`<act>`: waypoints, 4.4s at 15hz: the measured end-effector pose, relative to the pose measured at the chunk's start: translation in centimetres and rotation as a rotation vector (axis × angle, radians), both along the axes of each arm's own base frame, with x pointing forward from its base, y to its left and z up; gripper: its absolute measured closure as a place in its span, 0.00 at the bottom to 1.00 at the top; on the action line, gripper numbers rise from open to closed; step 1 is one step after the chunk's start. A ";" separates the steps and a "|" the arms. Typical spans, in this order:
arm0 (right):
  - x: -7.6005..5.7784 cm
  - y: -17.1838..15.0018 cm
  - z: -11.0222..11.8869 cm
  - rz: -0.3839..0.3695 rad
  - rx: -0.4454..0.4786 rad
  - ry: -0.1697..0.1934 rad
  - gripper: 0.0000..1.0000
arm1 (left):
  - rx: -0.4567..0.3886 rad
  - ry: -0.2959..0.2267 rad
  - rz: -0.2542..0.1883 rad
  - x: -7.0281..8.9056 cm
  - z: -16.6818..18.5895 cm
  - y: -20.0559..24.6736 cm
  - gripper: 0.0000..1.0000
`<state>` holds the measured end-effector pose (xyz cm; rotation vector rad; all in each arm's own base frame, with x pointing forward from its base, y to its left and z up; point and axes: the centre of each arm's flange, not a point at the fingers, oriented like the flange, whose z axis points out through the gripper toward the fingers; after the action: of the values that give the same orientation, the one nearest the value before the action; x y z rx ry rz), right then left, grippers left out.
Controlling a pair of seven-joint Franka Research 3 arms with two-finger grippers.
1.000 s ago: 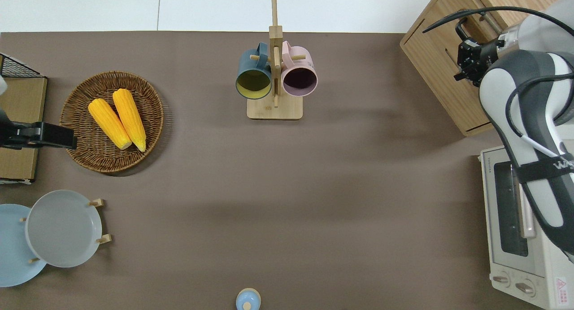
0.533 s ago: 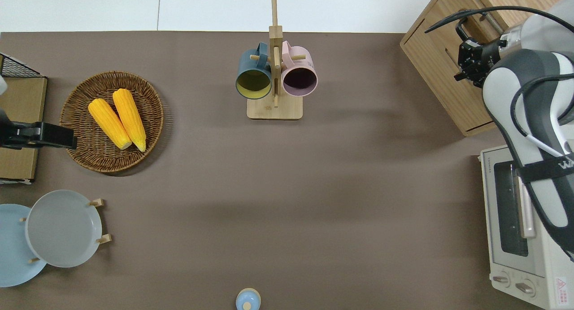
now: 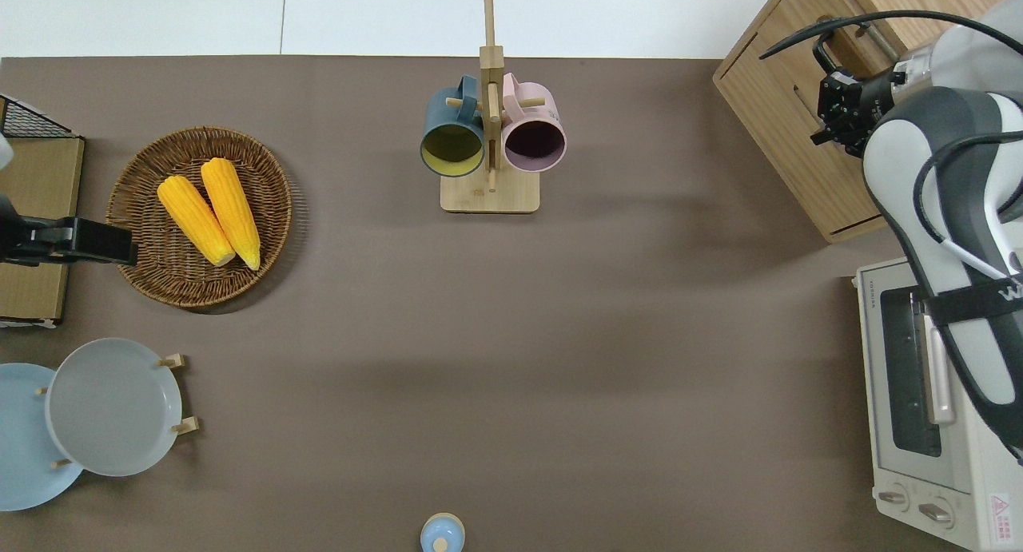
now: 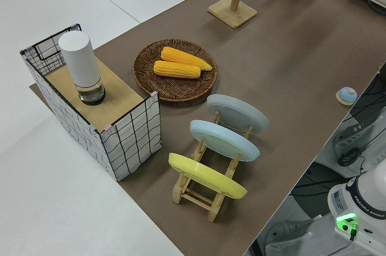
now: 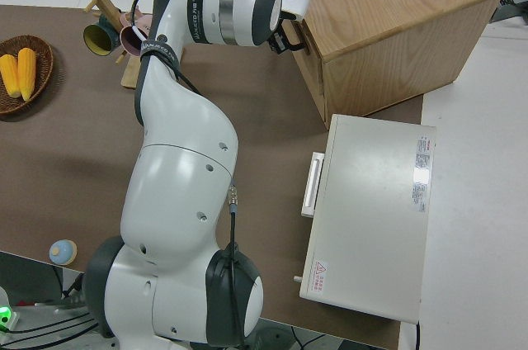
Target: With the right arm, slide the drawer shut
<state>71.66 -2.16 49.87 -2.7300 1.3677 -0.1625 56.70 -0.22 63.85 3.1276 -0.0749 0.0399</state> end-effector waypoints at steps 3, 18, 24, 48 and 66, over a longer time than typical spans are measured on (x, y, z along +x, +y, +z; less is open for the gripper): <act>0.0 1.0 0.0 -0.007 0.000 0.000 0.99 | 0.000 0.000 0.000 0.0 0.0 0.0 0.01; -5.1 13.4 6.2 0.084 -0.016 0.085 0.99 | 0.000 0.000 0.000 0.0 0.0 0.0 0.00; -8.6 10.4 9.5 0.254 -0.071 0.185 0.99 | 0.000 0.000 0.000 0.0 0.0 0.0 0.00; -12.5 -1.5 12.1 0.832 -0.082 0.211 0.58 | 0.000 0.000 0.000 0.0 0.0 0.0 0.00; -13.2 -1.0 13.2 0.812 -0.066 0.170 0.01 | 0.000 0.000 0.000 0.0 0.0 0.0 0.00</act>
<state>58.43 -3.15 63.05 -3.1477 0.1854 0.0864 56.70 -0.22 63.85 3.1276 -0.0749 0.0399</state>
